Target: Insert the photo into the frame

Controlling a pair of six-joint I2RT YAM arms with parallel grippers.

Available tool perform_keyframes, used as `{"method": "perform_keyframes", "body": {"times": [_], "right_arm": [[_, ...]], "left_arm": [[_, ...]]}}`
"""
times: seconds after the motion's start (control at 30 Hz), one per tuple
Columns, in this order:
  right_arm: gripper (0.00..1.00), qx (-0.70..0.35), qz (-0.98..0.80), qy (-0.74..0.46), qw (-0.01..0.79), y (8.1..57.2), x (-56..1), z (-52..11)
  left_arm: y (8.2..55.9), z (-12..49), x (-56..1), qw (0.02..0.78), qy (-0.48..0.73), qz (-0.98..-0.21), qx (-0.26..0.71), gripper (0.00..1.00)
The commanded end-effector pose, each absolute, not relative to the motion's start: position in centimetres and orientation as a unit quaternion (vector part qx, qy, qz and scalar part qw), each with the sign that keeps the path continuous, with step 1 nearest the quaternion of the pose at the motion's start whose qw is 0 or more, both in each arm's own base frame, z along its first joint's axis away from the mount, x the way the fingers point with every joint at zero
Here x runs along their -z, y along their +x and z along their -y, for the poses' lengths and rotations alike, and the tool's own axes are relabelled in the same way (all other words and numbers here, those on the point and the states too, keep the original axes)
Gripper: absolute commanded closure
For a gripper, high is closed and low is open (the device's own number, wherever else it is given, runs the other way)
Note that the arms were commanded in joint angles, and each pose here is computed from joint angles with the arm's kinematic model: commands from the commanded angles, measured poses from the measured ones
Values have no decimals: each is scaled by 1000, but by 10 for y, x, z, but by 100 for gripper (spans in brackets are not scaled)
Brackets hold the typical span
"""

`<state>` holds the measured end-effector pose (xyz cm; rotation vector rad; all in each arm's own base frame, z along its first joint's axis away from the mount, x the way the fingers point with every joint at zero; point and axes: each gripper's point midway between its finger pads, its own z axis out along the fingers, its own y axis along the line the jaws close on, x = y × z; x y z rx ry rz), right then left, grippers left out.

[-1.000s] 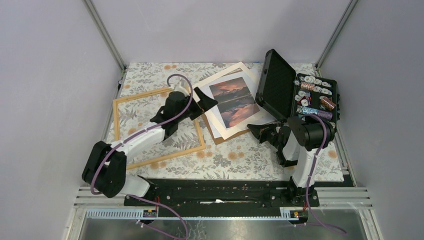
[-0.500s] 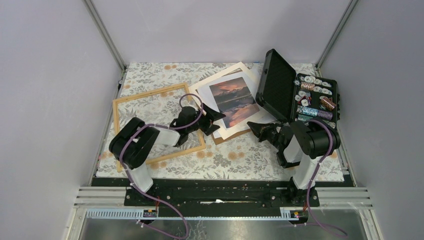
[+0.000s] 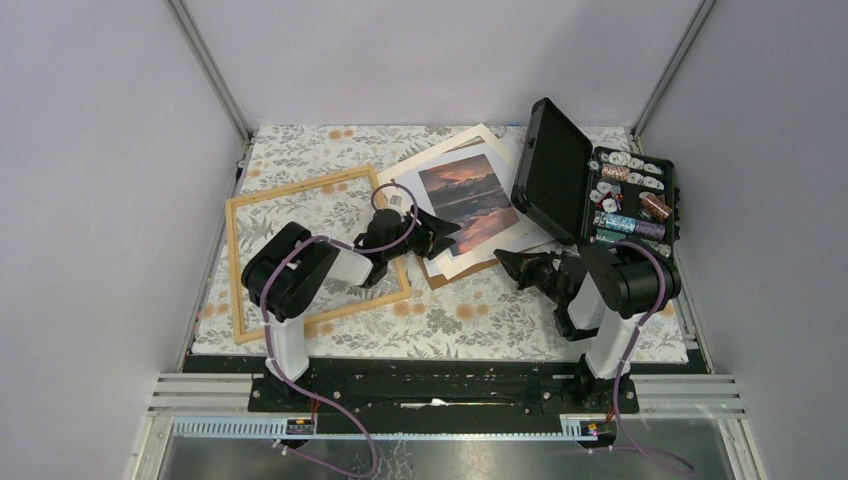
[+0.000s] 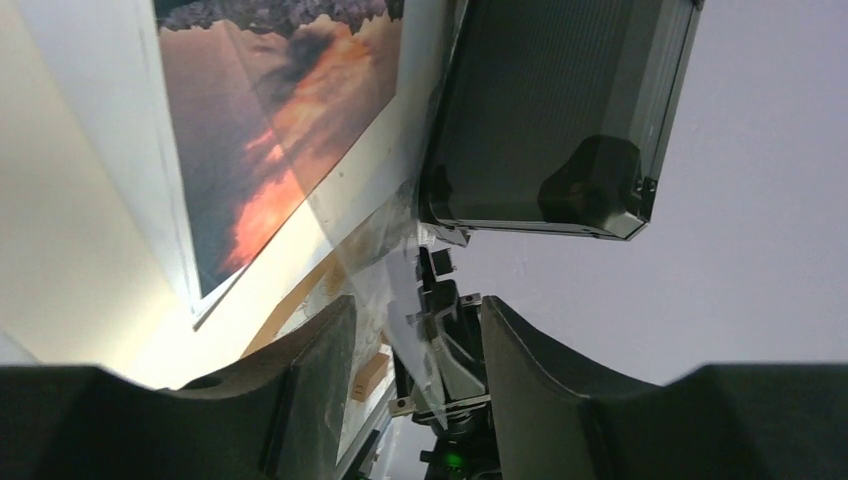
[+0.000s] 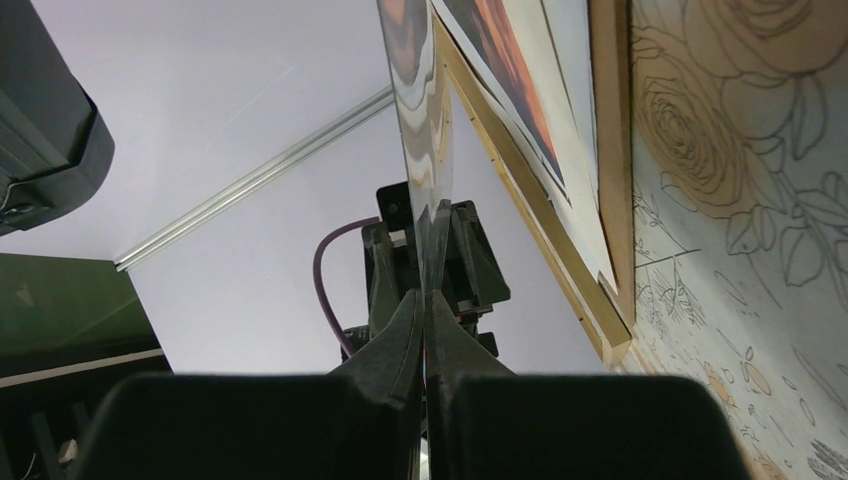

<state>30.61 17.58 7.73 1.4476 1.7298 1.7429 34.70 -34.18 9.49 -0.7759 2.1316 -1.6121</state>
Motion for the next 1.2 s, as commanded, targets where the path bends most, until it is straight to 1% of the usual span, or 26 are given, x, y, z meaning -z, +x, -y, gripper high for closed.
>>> {"method": "perform_keyframes", "body": {"times": [0.0,0.13,0.17,0.3,0.43,0.53,0.57,0.6,0.67,0.77,0.83,0.87,0.93,1.03,1.17], "right_arm": [[100,-648,-583,458,175,303,-110,-180],[100,-650,-583,456,174,302,-112,-180],[100,-650,-583,456,174,302,-112,-180],[100,-650,-584,456,170,299,-112,-181],[93,-649,-589,451,170,296,-111,-181],[84,-645,-595,450,167,294,-106,-182],[80,-644,-597,449,165,294,-105,-183],[75,-643,-600,448,162,293,-103,-184],[62,-641,-608,441,159,290,-100,-186],[37,-632,-634,420,148,278,-89,-191],[11,-622,-656,406,131,268,-77,-195],[4,-618,-669,393,126,263,-71,-197],[1,-613,-685,375,121,253,-62,-199],[1,-608,-707,342,119,241,-55,-203],[0,-601,-731,299,125,230,-51,-205]], "left_arm": [[357,354,-119,196,-261,-729,602,49],[359,355,-120,197,-258,-730,601,54],[360,356,-122,199,-255,-731,601,57],[362,357,-123,209,-238,-750,581,74],[362,353,-121,228,-215,-779,542,82],[362,351,-124,239,-199,-793,525,92],[362,351,-124,241,-195,-796,521,100],[362,350,-126,242,-193,-797,518,100],[361,348,-128,248,-184,-805,507,100],[360,341,-135,267,-156,-824,475,100],[358,332,-137,280,-133,-842,442,100],[358,326,-144,291,-118,-849,426,100],[355,310,-148,304,-94,-864,390,100],[352,275,-151,310,-69,-889,330,100],[340,211,-142,294,-60,-923,241,100]]}}
